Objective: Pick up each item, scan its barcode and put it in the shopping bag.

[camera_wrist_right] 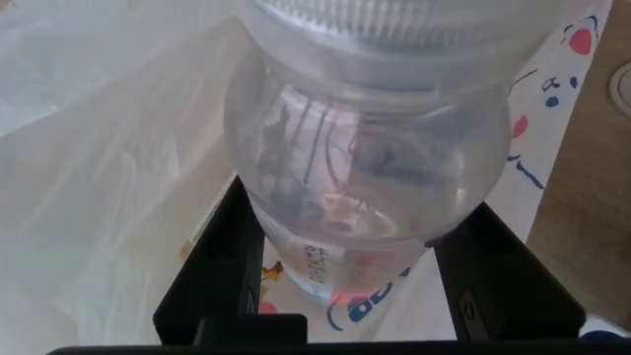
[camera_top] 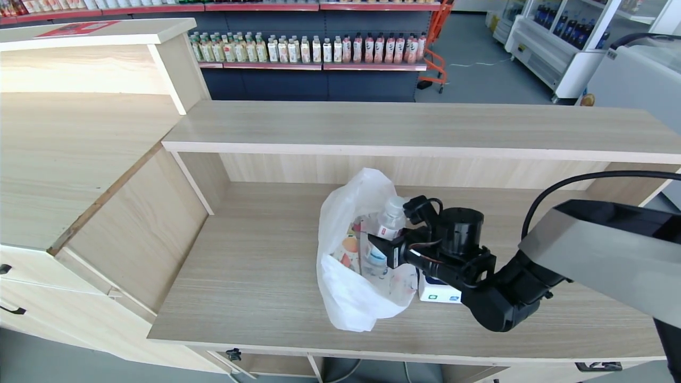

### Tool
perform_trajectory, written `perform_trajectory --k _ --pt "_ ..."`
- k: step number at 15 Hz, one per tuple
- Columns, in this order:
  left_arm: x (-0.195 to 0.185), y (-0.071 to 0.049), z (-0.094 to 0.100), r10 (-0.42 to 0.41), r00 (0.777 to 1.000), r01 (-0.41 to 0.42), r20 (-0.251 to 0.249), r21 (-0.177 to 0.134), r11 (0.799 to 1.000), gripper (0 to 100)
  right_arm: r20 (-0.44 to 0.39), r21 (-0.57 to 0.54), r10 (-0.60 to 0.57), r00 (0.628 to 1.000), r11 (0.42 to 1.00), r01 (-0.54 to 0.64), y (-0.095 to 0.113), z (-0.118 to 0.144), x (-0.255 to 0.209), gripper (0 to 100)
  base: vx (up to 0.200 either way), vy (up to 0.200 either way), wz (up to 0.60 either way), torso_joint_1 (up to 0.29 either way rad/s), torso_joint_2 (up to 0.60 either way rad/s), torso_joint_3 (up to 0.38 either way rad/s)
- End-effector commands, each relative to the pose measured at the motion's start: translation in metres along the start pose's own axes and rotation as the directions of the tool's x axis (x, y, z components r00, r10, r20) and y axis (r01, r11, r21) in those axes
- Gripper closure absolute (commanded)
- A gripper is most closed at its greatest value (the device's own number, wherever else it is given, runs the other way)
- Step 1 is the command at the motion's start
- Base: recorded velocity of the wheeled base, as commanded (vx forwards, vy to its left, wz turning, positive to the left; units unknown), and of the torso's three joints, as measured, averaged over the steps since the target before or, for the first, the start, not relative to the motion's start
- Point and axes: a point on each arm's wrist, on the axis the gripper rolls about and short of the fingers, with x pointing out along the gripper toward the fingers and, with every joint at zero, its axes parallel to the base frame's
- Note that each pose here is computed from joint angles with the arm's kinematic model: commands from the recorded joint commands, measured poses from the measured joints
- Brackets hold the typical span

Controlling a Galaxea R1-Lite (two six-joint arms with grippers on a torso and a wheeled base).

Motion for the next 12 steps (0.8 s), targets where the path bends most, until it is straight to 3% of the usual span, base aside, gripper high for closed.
perform_trajectory --k 1,7,8,12 --pt "0.0 0.0 0.0 0.0 1.0 0.0 -0.002 -0.001 1.0 0 -0.02 -0.013 -0.006 1.0 1.0 0.006 -0.004 -0.011 0.006 100 0.0 0.0 0.0 0.0 0.0 0.0" --pt "0.0 0.0 0.0 0.0 1.0 0.0 -0.002 -0.001 1.0 0 0.008 -0.028 -0.006 1.0 1.0 0.007 -0.006 -0.009 0.016 100 0.0 0.0 0.0 0.0 0.0 0.0" --pt "0.0 0.0 0.0 0.0 1.0 0.0 -0.002 -0.001 1.0 0 0.012 -0.031 -0.006 1.0 1.0 0.007 -0.006 -0.009 0.018 0 0.0 0.0 0.0 0.0 0.0 0.0" --pt "0.0 0.0 0.0 0.0 1.0 0.0 -0.002 -0.001 1.0 0 0.024 -0.028 -0.002 1.0 1.0 0.002 -0.007 -0.008 0.022 0 0.0 0.0 0.0 0.0 0.0 0.0"
